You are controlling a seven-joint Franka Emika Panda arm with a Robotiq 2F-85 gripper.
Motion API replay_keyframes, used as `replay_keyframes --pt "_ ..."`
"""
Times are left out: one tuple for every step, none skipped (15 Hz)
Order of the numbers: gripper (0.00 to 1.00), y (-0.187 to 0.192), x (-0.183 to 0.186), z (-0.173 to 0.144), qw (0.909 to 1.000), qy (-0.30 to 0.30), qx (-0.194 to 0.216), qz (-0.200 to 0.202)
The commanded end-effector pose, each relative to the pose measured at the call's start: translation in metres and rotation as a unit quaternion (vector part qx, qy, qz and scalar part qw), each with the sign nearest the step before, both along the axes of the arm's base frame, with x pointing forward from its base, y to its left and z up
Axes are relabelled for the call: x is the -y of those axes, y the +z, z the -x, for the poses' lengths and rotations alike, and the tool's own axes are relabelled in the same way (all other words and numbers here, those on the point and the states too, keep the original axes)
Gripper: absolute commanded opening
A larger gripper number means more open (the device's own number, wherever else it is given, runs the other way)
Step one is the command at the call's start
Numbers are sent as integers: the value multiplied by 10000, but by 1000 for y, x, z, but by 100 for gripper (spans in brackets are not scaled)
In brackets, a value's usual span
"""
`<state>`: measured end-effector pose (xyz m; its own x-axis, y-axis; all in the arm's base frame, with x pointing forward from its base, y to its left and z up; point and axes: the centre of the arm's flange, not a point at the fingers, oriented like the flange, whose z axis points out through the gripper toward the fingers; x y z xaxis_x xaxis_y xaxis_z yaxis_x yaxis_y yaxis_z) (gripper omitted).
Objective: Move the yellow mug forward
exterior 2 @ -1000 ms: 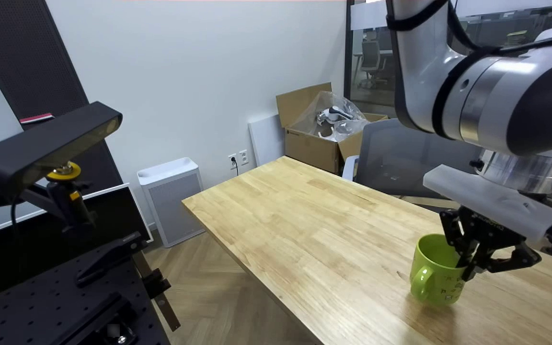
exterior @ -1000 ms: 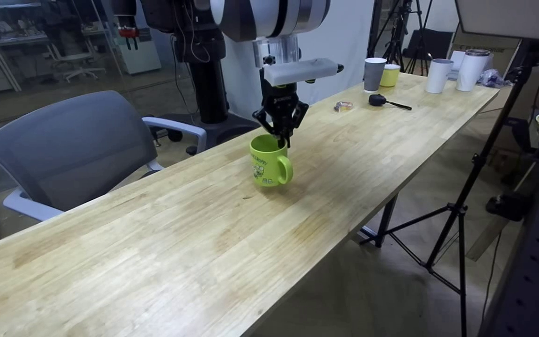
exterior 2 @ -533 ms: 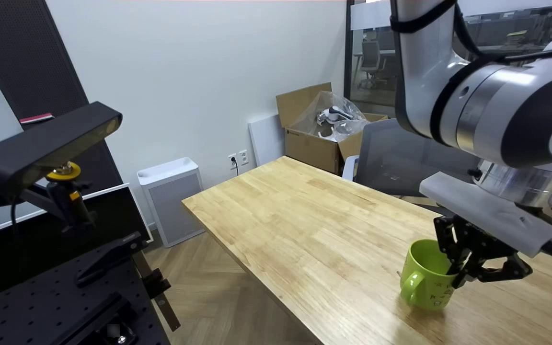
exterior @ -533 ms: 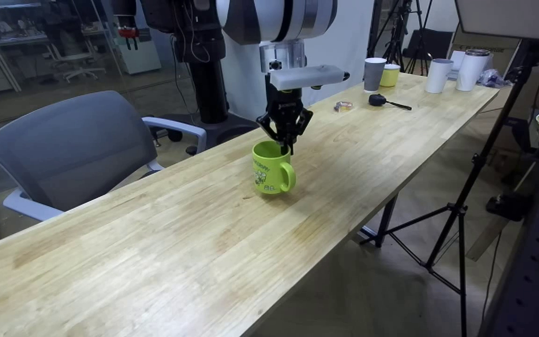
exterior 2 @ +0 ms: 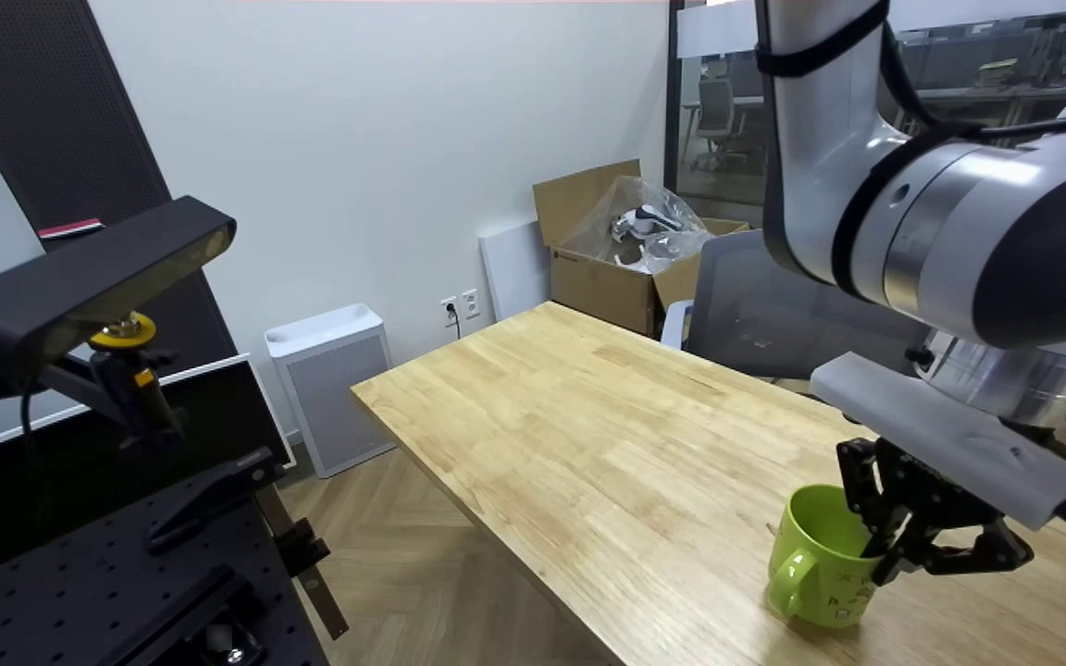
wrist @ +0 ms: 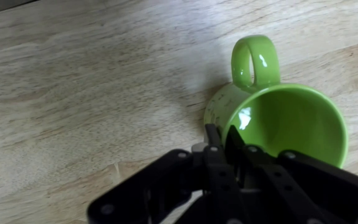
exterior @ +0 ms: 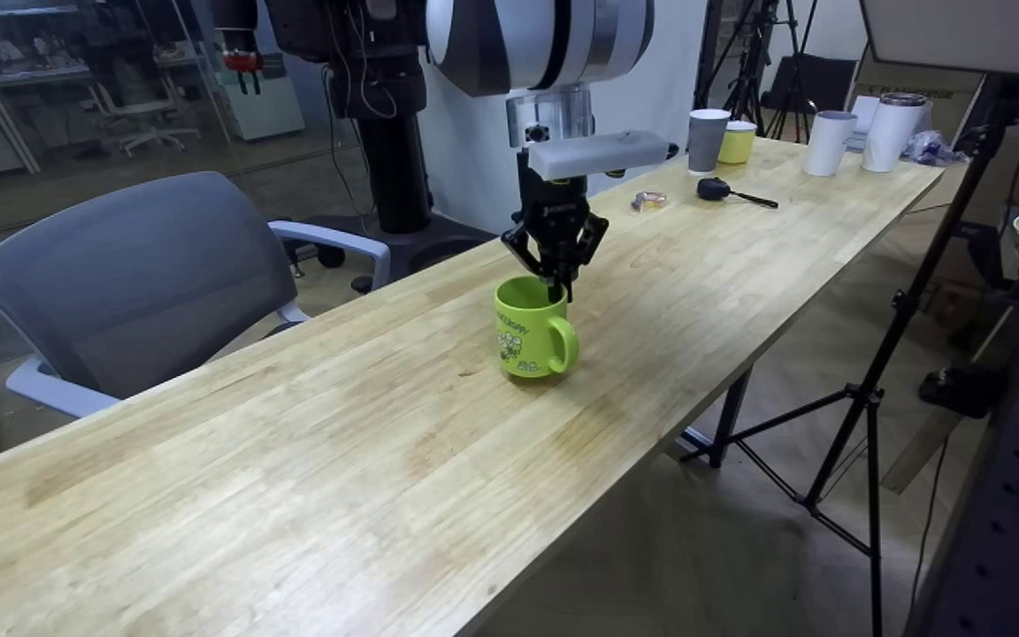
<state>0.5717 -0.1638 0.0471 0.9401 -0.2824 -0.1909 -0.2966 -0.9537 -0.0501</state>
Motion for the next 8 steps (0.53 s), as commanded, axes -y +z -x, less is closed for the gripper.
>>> replay_keyframes --pt "2 12 0 9 10000 -11 -43 26" --pt "2 10 0 10 10000 -3 -76 39" --pt "2 9 0 11 9999 5 -100 61" --pt "2 8 1 12 9999 15 -121 96" --pt "2 7 1 14 9998 31 -149 131" --pt "2 6 2 15 9997 40 -177 158" --pt "2 6 3 16 9996 51 -195 180" --pt "2 5 3 17 9995 68 -217 201"
